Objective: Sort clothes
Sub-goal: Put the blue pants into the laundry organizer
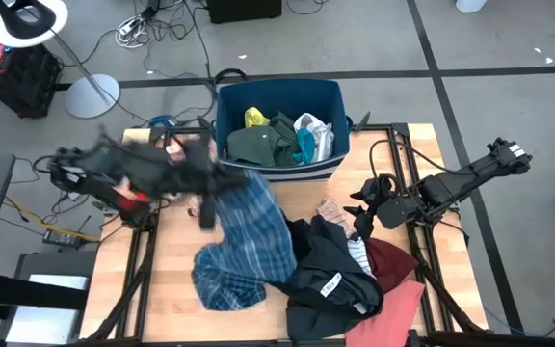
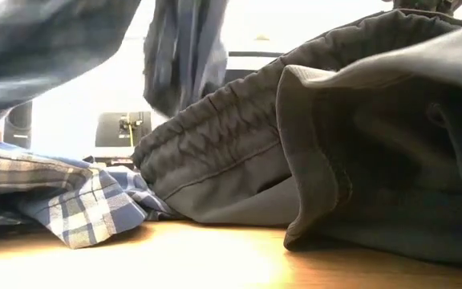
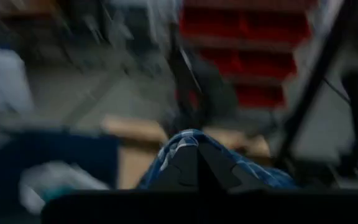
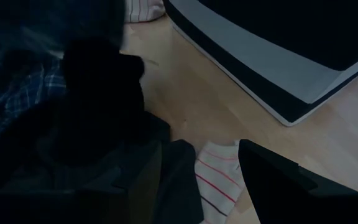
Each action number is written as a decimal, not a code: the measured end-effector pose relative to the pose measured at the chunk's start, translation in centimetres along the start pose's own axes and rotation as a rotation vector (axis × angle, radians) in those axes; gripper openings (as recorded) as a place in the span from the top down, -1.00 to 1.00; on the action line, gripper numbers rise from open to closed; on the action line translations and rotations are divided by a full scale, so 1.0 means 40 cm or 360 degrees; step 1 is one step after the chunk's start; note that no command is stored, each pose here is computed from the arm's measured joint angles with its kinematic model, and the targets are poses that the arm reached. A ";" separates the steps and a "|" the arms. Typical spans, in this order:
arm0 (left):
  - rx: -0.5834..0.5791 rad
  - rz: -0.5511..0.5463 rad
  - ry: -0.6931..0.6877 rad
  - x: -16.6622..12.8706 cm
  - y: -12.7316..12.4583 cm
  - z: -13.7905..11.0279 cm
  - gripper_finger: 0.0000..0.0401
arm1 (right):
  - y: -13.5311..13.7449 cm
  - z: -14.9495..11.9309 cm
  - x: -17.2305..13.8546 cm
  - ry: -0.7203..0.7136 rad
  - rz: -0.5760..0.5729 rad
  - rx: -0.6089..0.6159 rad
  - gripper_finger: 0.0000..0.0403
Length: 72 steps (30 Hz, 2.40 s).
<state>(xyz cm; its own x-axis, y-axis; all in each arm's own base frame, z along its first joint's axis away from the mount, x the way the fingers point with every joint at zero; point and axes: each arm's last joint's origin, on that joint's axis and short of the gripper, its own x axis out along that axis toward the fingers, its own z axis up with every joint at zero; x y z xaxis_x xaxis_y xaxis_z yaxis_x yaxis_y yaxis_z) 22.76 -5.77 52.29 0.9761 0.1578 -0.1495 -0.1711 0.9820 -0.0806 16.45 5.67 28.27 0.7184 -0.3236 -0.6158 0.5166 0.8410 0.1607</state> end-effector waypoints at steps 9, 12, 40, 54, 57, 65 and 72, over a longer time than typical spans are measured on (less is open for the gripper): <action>0.0070 0.0384 -0.0643 -0.137 0.129 0.204 1.00 | 0.000 0.000 0.000 -0.0001 0.0000 -0.0018 -0.08; 0.0076 0.0510 -0.0862 -0.151 0.158 0.245 1.00 | 0.000 0.000 0.000 -0.0009 -0.0007 -0.0025 -0.08; 0.0134 0.0847 0.0594 0.365 0.506 -0.030 0.99 | -0.003 0.000 0.000 -0.0025 -0.0043 -0.0097 -0.08; -0.0161 0.0585 0.1298 0.630 0.582 -0.338 0.56 | -0.003 0.000 0.000 -0.0019 -0.0038 -0.0102 -0.08; -0.0196 0.0592 0.1435 0.672 0.598 -0.410 0.41 | -0.004 -0.001 0.000 -0.0018 -0.0039 -0.0103 -0.08; -0.0357 0.0493 0.1621 0.741 0.617 -0.538 0.17 | -0.004 -0.001 0.000 -0.0018 -0.0039 -0.0104 -0.08; -0.0325 0.0469 0.1693 0.733 0.613 -0.542 0.15 | -0.003 -0.001 0.001 -0.0016 -0.0041 -0.0105 -0.08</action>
<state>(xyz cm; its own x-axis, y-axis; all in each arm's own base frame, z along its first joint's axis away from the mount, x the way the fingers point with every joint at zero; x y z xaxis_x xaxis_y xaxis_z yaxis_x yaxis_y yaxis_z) 44.29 20.68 24.56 0.2994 0.1156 -0.9471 -0.4904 0.8701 -0.0488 16.40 5.57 28.19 0.7100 -0.3496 -0.6113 0.5033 0.8590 0.0933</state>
